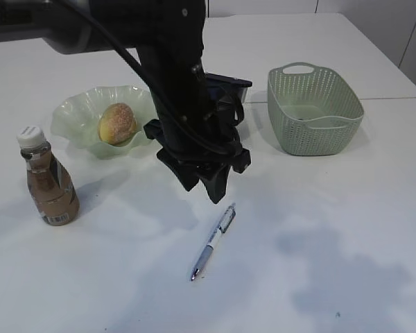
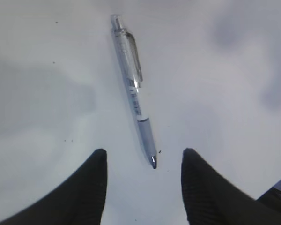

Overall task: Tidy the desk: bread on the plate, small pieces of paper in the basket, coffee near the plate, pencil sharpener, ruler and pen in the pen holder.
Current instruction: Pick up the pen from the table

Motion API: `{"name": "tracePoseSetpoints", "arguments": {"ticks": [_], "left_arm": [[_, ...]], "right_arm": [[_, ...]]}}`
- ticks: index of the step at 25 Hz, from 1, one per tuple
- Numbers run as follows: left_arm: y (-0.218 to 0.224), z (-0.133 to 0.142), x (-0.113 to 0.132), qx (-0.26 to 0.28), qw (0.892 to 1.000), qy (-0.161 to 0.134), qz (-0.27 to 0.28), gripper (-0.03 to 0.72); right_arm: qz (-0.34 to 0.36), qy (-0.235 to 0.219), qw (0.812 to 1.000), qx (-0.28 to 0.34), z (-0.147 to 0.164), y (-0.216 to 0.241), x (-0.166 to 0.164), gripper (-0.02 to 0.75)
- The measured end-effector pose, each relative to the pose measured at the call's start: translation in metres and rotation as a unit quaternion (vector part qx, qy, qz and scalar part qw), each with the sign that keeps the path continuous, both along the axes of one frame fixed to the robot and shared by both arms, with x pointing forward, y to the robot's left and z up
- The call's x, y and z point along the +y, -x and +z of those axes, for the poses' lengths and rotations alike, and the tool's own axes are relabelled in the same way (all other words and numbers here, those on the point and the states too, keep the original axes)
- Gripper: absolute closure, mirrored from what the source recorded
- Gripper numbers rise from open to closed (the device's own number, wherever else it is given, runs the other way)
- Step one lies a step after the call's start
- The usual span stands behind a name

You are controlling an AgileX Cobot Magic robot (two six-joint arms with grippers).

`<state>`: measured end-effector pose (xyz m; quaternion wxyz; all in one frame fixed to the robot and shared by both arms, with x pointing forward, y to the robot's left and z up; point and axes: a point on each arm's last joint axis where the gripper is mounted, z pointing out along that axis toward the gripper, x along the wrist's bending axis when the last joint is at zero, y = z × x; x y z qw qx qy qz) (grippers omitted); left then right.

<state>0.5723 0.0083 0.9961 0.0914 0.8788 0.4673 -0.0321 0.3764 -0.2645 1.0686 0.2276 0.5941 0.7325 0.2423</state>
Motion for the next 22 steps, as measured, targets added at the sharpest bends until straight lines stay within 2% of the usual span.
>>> {"name": "tracePoseSetpoints", "arguments": {"ticks": [9,19,22], "left_arm": [[-0.004,-0.022,-0.004,0.019,0.999,-0.016,0.021,0.325],[-0.009,-0.024,-0.008,-0.005,1.000,0.003,0.025,0.325],[-0.012,-0.034,-0.009,-0.006,1.000,-0.008,0.023,0.325]], "right_arm": [[0.001,0.015,1.000,-0.005,0.000,-0.001,-0.002,0.351],[0.001,0.025,1.000,0.006,-0.008,0.001,-0.003,0.351],[0.002,0.028,1.000,0.015,-0.013,0.002,-0.004,0.351]]}}
